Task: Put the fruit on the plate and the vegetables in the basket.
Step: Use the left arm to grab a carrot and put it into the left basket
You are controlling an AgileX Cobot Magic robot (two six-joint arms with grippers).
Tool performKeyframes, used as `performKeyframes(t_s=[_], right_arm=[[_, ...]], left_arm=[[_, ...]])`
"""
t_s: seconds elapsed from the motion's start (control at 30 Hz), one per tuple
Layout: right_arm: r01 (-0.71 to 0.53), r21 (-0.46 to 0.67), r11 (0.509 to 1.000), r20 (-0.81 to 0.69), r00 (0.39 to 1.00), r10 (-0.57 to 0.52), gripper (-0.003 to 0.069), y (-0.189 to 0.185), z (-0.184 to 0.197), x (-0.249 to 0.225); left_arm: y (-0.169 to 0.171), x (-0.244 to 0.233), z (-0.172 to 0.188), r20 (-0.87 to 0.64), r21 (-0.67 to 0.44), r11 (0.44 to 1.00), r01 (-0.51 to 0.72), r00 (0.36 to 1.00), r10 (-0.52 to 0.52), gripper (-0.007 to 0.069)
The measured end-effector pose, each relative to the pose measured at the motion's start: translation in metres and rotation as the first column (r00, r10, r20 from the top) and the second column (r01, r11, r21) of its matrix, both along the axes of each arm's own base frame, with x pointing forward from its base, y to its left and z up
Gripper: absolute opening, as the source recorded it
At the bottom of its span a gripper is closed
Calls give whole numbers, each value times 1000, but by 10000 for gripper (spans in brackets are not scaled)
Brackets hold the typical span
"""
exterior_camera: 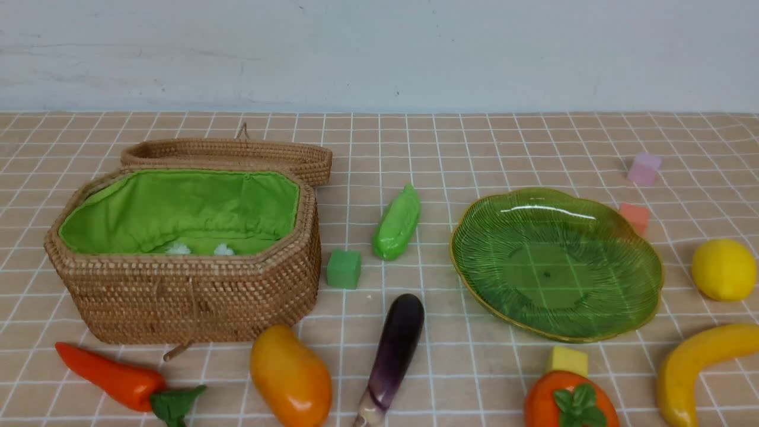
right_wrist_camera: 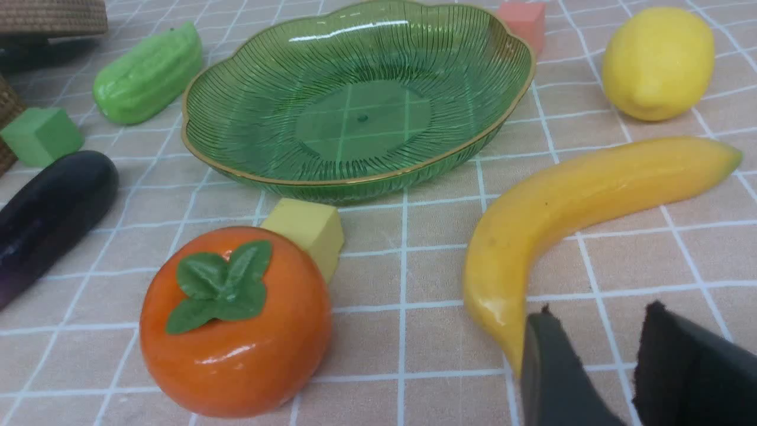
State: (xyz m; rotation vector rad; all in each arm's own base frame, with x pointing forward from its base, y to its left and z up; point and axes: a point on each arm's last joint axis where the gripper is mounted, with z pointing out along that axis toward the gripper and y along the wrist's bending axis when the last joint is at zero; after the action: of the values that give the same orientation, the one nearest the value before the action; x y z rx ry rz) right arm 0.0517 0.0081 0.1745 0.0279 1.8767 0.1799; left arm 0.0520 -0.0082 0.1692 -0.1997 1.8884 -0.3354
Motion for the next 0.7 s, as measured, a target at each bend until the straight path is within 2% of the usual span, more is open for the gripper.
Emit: performKeyframes(t_s=[0.37,0.43,0.5,0.53,0.57,0.6,0.63,0.67,0.7], right_arm=[[0,0,1000,0,1000,0,238,0,0,0],[0,0,1000,0,1000,0,238,0,0,0],[0,0,1000,0,1000,0,238,0,0,0],[0,0,1000,0,1000,0,238,0,0,0],[0,0,1000,0,1000,0,238,0,0,0],[0,0,1000,0,1000,0,238,0,0,0],[0,0,1000,0,1000,0,238,0,0,0],[0,0,1000,0,1000,0,238,0,0,0],[0,0,1000,0,1000,0,238,0,0,0]], left_arm=[[0,0,1,10,-1,1000,-1,1000,1,238],[0,1,4,47,-32,999,-5,999,7,238],[-2,3,12,104,-178,984,-16,994,35,238],[-3,3,14,113,-277,961,-20,992,54,238],[-3,3,16,121,-331,943,-23,990,67,238],[-3,4,19,124,-436,899,-27,988,90,238],[-3,4,23,131,-561,827,-27,984,121,238],[-2,4,27,149,-625,781,-23,978,148,238],[0,4,30,170,-651,759,-17,971,167,235]])
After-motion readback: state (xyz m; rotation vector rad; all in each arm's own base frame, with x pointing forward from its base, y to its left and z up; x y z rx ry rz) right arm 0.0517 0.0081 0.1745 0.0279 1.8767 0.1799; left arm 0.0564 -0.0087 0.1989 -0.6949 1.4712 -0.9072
